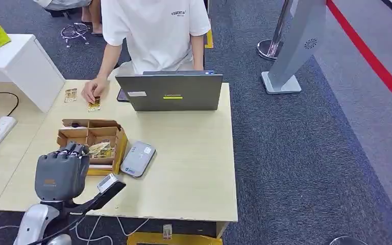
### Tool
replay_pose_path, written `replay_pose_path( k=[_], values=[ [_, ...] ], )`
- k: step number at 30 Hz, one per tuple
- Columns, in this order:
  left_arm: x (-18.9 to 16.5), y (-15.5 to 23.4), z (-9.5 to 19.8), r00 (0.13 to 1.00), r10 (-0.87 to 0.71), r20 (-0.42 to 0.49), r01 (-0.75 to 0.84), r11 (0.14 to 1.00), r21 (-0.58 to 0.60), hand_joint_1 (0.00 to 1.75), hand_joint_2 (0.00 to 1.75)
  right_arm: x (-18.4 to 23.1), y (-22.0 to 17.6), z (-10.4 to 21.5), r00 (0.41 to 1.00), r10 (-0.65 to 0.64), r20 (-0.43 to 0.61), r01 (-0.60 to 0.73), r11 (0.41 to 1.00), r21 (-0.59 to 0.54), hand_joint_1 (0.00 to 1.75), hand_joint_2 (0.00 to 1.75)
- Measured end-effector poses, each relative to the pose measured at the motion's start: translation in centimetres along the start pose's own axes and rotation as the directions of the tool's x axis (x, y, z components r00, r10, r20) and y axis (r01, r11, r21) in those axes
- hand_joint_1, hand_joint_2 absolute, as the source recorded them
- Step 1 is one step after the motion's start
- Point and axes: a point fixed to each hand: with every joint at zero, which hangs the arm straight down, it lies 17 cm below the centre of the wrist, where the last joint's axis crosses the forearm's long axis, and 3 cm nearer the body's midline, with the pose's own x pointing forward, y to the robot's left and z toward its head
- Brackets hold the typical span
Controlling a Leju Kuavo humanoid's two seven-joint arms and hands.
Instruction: Pass the card to the sensor for recognition and then transmit it.
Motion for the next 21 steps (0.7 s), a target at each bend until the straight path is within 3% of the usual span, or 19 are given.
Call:
replay_pose_path(
  k=[6, 11, 14, 17, 19, 21],
  values=[
    [0.5, 0.5, 0.0, 1.0, 0.002, 0.015, -0.002, 1.0, 0.013, 1.75, 1.75, 0.0, 0.0, 0.0, 1.0, 0.0, 0.0, 0.0, 1.0, 0.0, 0.0, 1.75],
    [2.5, 3.0, -0.8, 0.996, 0.01, 0.09, -0.017, 0.997, 0.081, 1.75, 1.75, -0.2, 0.0, 0.0, 1.0, -0.008, -0.01, 0.008, 1.0, -0.001, 0.0, 1.75],
    [2.6, 6.1, -3.9, 0.996, -0.003, 0.091, -0.012, 0.986, 0.169, 1.75, 1.75, -0.1, 0.1, 0.0, 1.0, 0.015, -0.009, -0.015, 1.0, 0.007, 0.0, 1.75],
    [0.9, 10.2, -9.2, 0.996, -0.082, 0.044, 0.064, 0.947, 0.315, 1.75, 1.75, 0.4, 0.5, 0.0, 0.997, 0.072, 0.009, -0.072, 0.997, 0.029, 0.0, 1.75],
    [-1.0, 12.5, -12.9, 0.99, -0.14, 0.002, 0.127, 0.906, 0.404, 1.75, 1.75, 0.9, 0.8, 0.0, 0.994, 0.109, 0.023, -0.11, 0.993, 0.041, 0.0, 1.75],
    [-4.3, 12.7, -15.8, 0.982, -0.182, -0.058, 0.19, 0.889, 0.417, 1.75, 1.75, 1.4, 0.9, 0.0, 0.99, 0.139, 0.037, -0.141, 0.989, 0.048, 0.0, 1.75]
  ],
)
